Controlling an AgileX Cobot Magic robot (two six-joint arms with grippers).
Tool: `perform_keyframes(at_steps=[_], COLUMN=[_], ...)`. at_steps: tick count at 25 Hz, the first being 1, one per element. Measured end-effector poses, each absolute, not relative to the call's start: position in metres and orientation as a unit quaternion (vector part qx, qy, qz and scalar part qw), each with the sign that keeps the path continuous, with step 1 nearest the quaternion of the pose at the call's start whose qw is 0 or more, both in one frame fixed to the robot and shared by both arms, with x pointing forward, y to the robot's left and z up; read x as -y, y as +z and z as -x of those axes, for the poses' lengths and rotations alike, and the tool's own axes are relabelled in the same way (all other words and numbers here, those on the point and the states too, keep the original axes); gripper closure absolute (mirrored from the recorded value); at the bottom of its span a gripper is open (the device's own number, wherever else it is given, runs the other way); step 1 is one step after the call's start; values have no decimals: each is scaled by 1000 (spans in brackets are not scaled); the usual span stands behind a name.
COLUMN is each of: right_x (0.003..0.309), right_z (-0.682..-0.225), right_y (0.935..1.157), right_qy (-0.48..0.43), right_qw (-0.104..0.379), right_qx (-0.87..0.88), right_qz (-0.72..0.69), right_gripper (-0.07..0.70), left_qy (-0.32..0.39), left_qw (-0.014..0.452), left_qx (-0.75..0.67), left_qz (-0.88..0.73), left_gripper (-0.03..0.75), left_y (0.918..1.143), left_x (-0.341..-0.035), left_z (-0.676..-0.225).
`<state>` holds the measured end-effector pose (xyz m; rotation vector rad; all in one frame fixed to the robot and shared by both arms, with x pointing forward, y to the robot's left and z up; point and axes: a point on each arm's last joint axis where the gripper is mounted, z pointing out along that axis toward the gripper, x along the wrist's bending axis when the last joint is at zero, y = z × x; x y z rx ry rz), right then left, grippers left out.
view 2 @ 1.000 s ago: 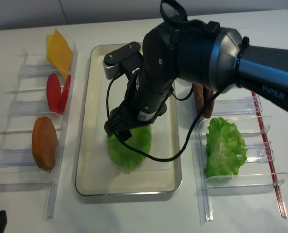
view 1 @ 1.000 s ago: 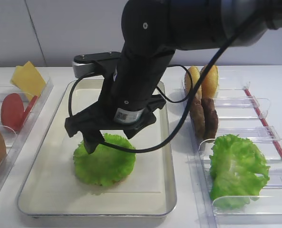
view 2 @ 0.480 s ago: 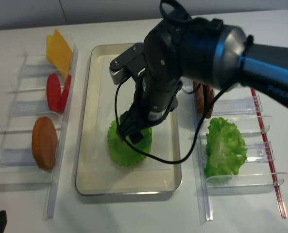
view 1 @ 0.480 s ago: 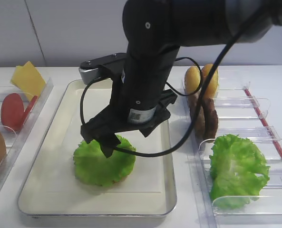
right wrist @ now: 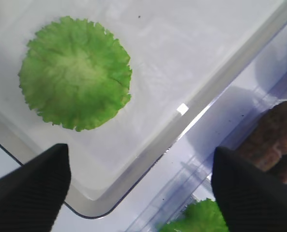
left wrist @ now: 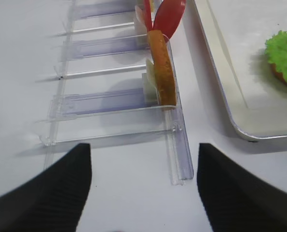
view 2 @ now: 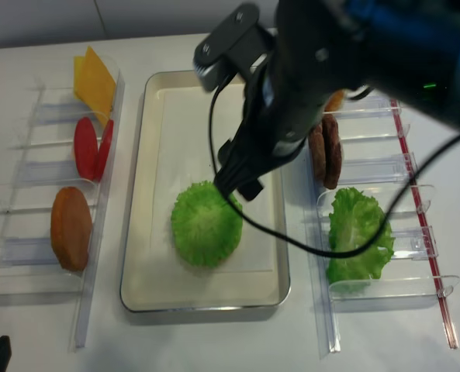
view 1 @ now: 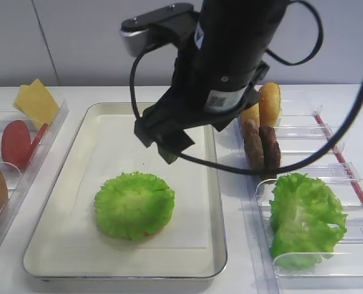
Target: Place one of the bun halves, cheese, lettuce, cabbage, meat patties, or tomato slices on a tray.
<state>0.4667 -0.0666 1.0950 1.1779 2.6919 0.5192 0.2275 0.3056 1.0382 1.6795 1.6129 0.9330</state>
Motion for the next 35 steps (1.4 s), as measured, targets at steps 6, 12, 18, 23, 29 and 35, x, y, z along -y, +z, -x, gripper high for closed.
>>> perform_keyframes(at_steps=[6, 12, 18, 23, 29, 35], right_x=[98, 136, 176, 207, 242, 271], right_z=[-445, -409, -373, -345, -310, -281], right_y=[1114, 1116, 1120, 1109, 1090, 1064], right_qy=[186, 211, 260, 288, 326, 354], right_qw=[120, 130, 155, 169, 183, 184], right_qx=[-889, -877, -856, -845, -830, -818], right_qz=[-400, -412, -420, -418, -413, -414], right_gripper=[27, 27, 27, 27, 27, 32], left_qy=[353, 353, 353, 353, 353, 353], left_qw=[311, 311, 311, 311, 311, 311], left_qx=[-611, -611, -611, -611, -611, -611], left_qz=[-636, -636, -636, -636, -636, -636], left_gripper=[244, 244, 244, 244, 244, 244], left_y=[1038, 1038, 1038, 1038, 1038, 1038], left_x=[-306, -306, -306, -306, -306, -306], left_z=[-227, -227, -227, -227, -227, -227])
